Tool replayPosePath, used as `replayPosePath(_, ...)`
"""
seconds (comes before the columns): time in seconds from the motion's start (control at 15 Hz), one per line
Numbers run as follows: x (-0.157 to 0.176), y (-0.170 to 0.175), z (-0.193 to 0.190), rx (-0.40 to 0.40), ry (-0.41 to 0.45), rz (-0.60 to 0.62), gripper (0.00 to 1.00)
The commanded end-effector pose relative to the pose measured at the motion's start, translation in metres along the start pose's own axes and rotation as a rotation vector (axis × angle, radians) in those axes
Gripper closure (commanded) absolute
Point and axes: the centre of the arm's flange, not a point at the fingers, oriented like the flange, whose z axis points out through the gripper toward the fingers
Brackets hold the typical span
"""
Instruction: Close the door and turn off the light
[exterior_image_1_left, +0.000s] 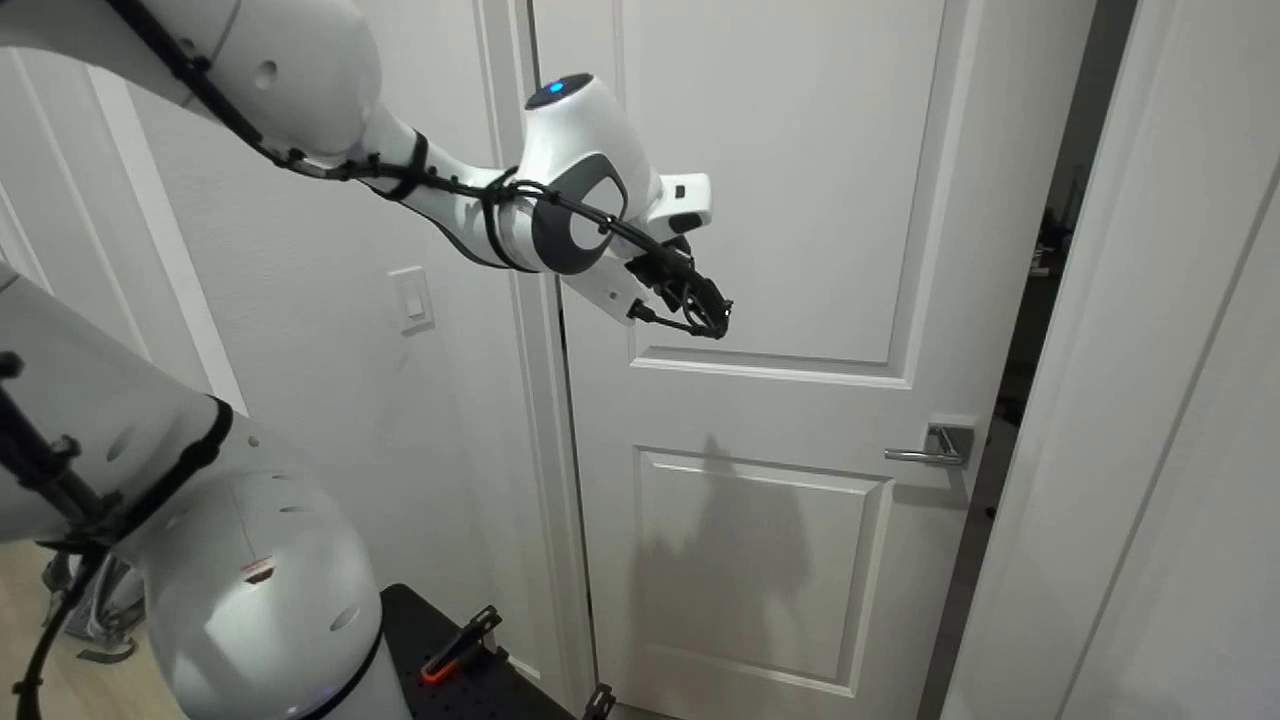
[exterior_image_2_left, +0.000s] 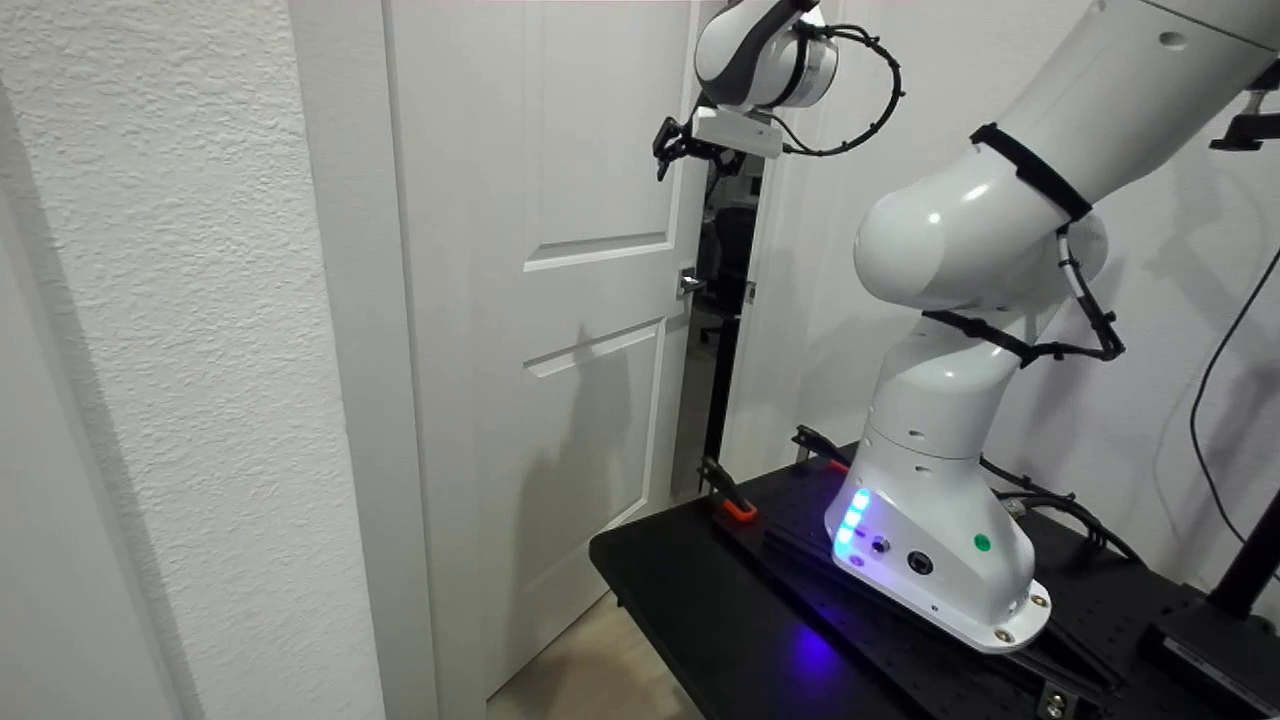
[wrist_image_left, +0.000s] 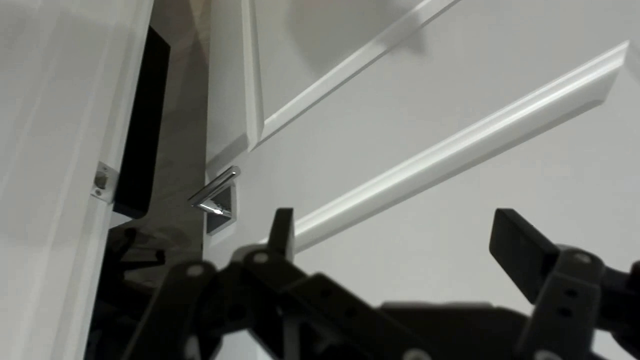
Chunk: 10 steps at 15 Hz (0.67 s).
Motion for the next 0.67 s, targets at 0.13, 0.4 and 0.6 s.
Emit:
replayPosePath(0.13,0.023,0.023,0.056,-0.046,0.044,0.114,0.00)
replayPosePath(0.4,0.032,0.028,0.092,-0.059,0.088,0.131,0.00)
replayPosePath(0.6,0.038,0.034,0.116,-0.063,0.132,0.133,0.00)
